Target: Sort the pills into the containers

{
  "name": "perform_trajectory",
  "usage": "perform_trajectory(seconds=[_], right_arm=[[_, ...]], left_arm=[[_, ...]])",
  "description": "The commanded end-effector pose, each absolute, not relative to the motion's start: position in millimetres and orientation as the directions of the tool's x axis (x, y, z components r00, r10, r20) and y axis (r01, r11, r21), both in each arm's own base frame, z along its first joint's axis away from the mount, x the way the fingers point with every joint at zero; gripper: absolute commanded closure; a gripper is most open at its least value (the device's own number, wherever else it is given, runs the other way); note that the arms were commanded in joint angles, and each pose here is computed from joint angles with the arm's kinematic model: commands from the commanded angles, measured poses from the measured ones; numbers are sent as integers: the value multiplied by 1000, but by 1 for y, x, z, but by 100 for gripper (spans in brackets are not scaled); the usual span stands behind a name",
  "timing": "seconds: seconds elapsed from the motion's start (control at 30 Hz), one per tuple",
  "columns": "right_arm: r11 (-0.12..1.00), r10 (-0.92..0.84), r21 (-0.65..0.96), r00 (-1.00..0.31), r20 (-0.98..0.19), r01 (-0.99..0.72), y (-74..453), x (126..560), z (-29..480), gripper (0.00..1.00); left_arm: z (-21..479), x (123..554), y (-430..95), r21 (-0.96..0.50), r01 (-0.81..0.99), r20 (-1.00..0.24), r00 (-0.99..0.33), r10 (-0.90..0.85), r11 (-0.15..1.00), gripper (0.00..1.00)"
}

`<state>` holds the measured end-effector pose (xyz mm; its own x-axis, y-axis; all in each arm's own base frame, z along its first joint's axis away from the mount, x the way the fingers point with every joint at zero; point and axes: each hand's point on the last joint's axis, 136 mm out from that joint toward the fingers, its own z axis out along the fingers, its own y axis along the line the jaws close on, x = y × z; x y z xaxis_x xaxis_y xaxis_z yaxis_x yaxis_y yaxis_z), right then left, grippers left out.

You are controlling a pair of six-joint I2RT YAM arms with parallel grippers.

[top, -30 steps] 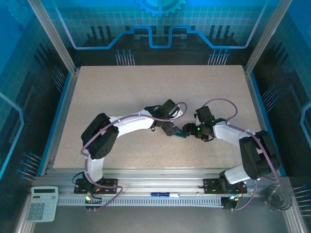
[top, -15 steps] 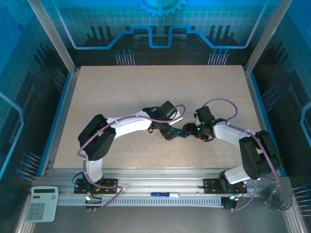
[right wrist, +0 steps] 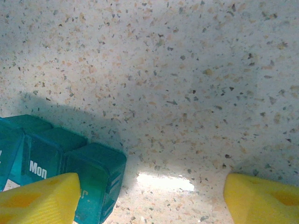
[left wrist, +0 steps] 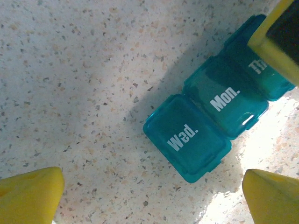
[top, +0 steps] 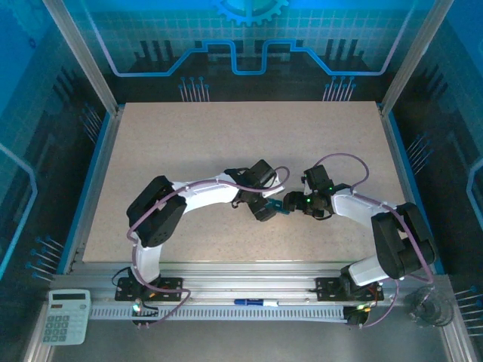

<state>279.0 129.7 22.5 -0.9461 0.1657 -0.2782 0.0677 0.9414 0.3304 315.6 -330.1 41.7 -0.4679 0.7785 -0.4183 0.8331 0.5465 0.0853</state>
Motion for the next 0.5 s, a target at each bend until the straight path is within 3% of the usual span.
perform_trajectory(seconds=[0.0,0.47], right_arm=[[937,157,340,-968,-196,83,134,262,-2,18],[940,151,333,-970,-193,80,134,261,-4,18]], left_arm=[[36,321,-333,113,840,-409,-447,796,530,1],[49,343,-334,152,829,-426,-437,792,538,1]])
